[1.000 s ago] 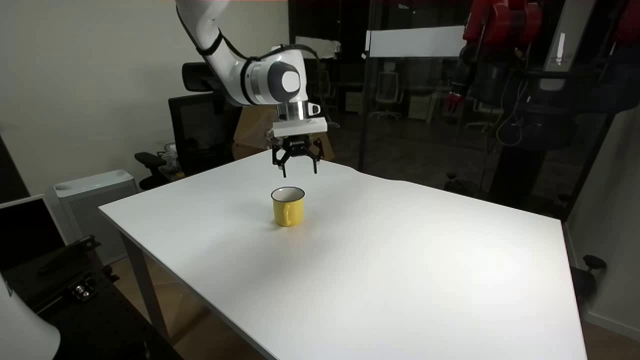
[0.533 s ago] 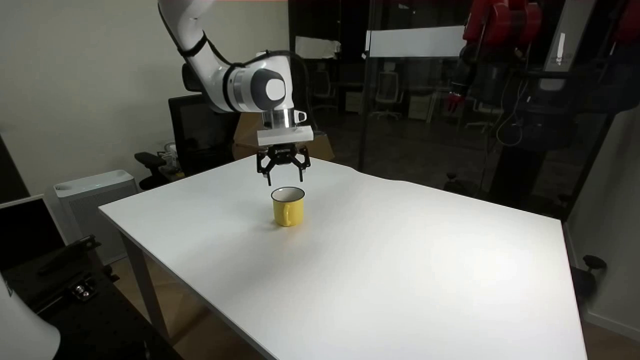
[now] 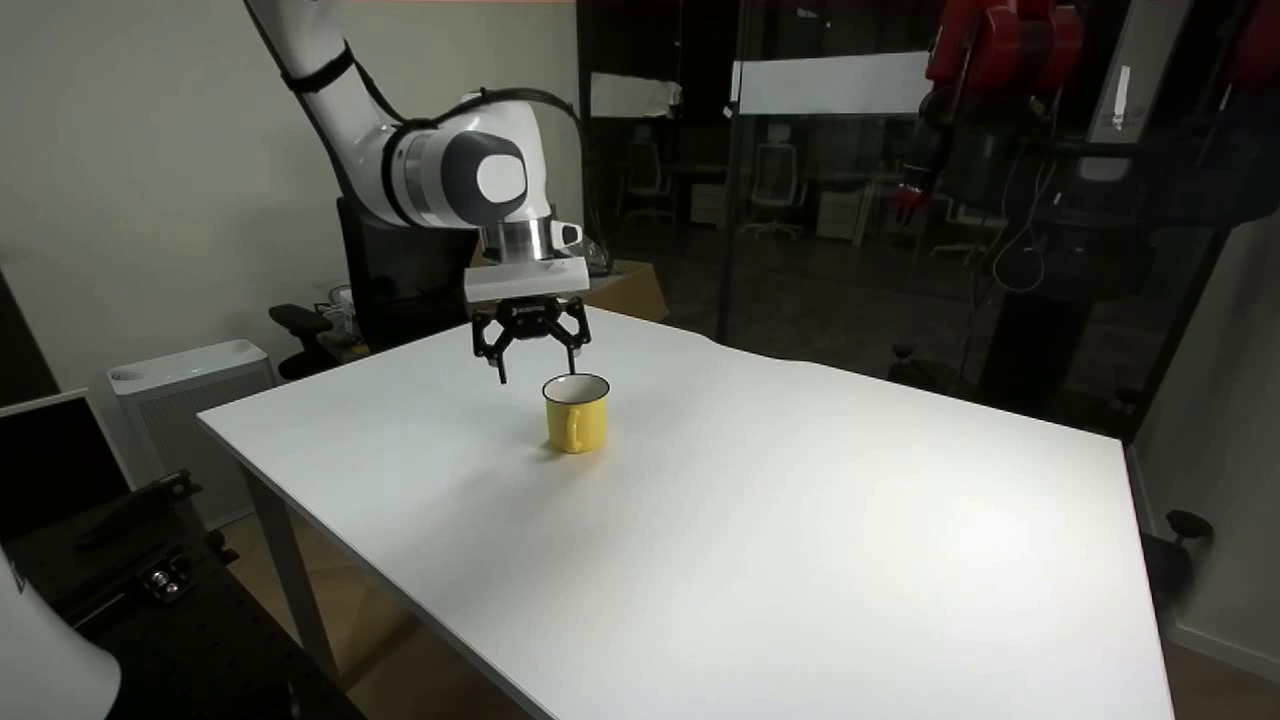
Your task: Move the cup slightly up the table
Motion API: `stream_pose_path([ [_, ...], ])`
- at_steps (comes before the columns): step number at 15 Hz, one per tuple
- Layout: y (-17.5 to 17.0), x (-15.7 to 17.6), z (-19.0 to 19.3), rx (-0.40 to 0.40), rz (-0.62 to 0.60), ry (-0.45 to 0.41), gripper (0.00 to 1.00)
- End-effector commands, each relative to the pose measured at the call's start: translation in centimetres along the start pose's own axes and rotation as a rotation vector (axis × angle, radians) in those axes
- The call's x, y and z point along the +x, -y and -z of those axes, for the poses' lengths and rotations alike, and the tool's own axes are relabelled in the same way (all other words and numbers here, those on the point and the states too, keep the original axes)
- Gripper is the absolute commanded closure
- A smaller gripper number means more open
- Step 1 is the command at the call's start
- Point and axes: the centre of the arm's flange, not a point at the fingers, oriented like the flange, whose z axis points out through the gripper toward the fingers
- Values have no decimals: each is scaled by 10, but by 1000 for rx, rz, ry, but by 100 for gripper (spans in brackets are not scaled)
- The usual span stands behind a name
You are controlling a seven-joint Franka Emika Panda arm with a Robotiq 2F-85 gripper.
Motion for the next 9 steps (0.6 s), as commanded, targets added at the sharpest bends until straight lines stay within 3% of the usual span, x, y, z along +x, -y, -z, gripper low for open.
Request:
stream_pose_path([
  [1, 22, -17, 6, -5, -34, -25, 0],
  [9, -5, -27, -17, 3, 143, -66, 0],
])
